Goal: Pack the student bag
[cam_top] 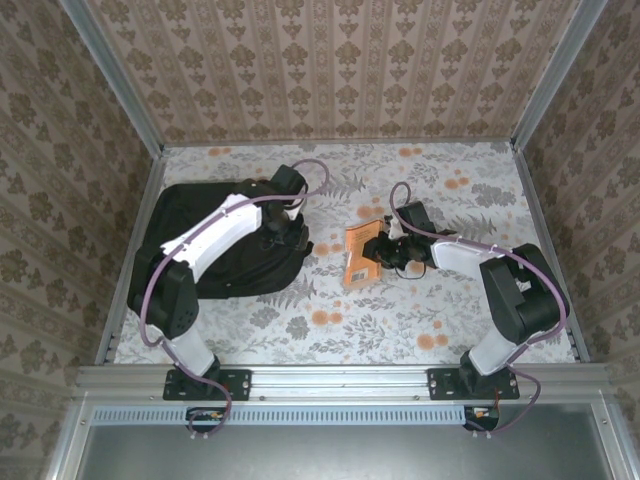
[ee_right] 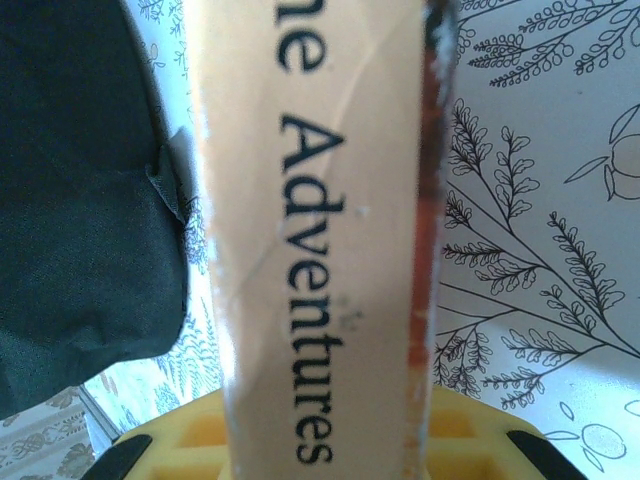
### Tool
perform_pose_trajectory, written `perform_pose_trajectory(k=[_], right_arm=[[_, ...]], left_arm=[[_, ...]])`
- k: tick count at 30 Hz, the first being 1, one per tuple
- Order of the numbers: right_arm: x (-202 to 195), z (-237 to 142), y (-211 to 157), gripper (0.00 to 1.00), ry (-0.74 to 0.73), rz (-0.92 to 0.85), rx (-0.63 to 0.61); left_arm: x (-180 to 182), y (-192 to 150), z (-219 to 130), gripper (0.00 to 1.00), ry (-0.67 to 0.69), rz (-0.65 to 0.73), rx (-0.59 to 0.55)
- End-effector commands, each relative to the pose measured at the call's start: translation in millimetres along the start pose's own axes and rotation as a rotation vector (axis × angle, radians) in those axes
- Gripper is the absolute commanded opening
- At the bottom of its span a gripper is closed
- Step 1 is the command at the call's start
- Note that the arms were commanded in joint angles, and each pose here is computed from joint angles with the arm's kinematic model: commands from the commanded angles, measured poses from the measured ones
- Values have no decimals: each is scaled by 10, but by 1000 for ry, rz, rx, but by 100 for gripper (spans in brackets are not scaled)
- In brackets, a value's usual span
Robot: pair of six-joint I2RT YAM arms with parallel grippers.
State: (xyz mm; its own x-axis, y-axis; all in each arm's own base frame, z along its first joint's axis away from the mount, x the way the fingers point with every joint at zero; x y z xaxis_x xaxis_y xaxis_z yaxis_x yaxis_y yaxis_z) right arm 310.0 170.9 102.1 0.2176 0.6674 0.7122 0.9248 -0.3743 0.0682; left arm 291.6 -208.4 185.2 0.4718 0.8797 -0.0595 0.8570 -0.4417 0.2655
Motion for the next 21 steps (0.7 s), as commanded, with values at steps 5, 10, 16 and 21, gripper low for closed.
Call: perform_pose_trajectory(k=[5,10,16,21], right_arm=[[3,30,-2,0,1,-20,5],[12,21,3,0,2,-20,5],[59,-28,11,0,7,-24,-5],[167,-103,5,0,22,-45,-20]], left_arm=[[125,-86,38,28,58,16,35],[104,-50,-167,6,23,9,-26],[81,-3,-552,0,5,7,-115],[23,-46,-815,0,-3,29,-164]])
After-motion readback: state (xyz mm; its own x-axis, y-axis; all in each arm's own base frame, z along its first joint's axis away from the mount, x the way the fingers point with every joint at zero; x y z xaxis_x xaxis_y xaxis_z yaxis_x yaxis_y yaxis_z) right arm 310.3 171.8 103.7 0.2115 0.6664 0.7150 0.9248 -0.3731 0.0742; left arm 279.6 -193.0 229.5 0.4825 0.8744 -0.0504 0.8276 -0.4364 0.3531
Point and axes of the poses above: each hand's point on the last joint's axis, 136 mm out from that joint toward the fingers, its own z axis out along the fingers, its own x axis along the line the jaws close on, y = z × x, the point moved 6 cm from there along -z, back along the fingers, and after that the axes turned 7 degrees about z, right-handed, at the moved point
